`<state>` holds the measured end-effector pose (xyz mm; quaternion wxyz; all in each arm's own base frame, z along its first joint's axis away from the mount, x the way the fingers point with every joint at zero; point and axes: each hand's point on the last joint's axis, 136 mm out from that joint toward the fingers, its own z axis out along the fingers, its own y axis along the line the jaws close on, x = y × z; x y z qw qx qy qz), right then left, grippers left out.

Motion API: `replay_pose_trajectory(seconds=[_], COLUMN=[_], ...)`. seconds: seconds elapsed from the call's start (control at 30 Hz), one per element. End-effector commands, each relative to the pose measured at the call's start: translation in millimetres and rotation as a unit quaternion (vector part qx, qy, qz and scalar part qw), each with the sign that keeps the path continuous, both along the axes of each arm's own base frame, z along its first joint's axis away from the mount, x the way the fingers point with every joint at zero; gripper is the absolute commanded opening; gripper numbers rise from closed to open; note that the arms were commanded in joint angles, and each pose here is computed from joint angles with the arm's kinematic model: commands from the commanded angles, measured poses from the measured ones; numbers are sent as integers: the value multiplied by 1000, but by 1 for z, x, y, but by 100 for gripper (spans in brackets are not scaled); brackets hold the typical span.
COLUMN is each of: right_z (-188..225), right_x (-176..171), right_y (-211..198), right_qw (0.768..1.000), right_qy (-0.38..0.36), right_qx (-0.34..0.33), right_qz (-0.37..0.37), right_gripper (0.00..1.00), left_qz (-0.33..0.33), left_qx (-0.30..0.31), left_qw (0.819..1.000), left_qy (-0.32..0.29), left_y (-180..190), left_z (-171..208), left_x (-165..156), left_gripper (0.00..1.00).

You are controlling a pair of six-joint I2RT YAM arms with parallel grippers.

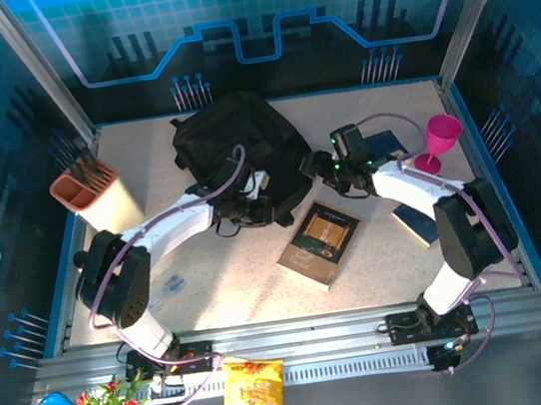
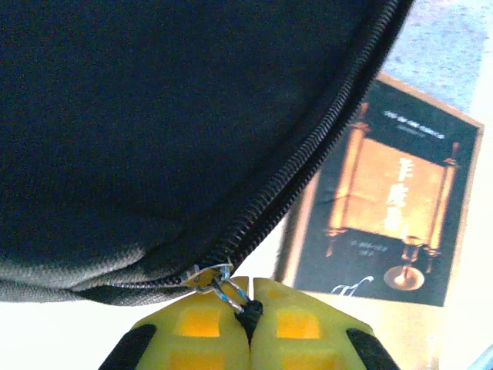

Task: Pack the student bag
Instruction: Unzip the student bag at the top-center of the table.

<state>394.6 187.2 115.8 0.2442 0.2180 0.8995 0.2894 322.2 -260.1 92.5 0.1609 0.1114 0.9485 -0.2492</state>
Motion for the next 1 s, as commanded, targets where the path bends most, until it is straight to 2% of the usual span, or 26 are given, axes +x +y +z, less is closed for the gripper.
replay_pose_trajectory(seconds=[0.0, 0.3, 0.47, 0.7, 0.8, 0.97], right_z=[-16, -31, -43, -51, -48, -42], right_x=[-19, -2, 15, 29, 33, 38], right_y=[-5, 23, 30, 17, 7, -1], right_qw=[999, 998, 998, 996, 995, 995], right_qy=[45, 61, 65, 56, 46, 32], right_qx=[3, 5, -11, -69, -87, -95], right_qz=[-30, 2, 8, 0, -9, -14], right_gripper=[72, 70, 64, 29, 21, 18], left_qz=[-38, -37, -37, -29, -25, -21], left_qx=[-29, -19, -10, 41, 80, 144], left_qw=[999, 999, 999, 998, 996, 988], left_qy=[5, 25, 31, 39, 39, 42], left_y=[-31, -38, -33, -12, 6, 35], left_z=[4, -9, -10, -14, -16, -21], left_x=[3, 2, -3, -12, -20, -30], left_gripper=[0, 0, 0, 0, 0, 0])
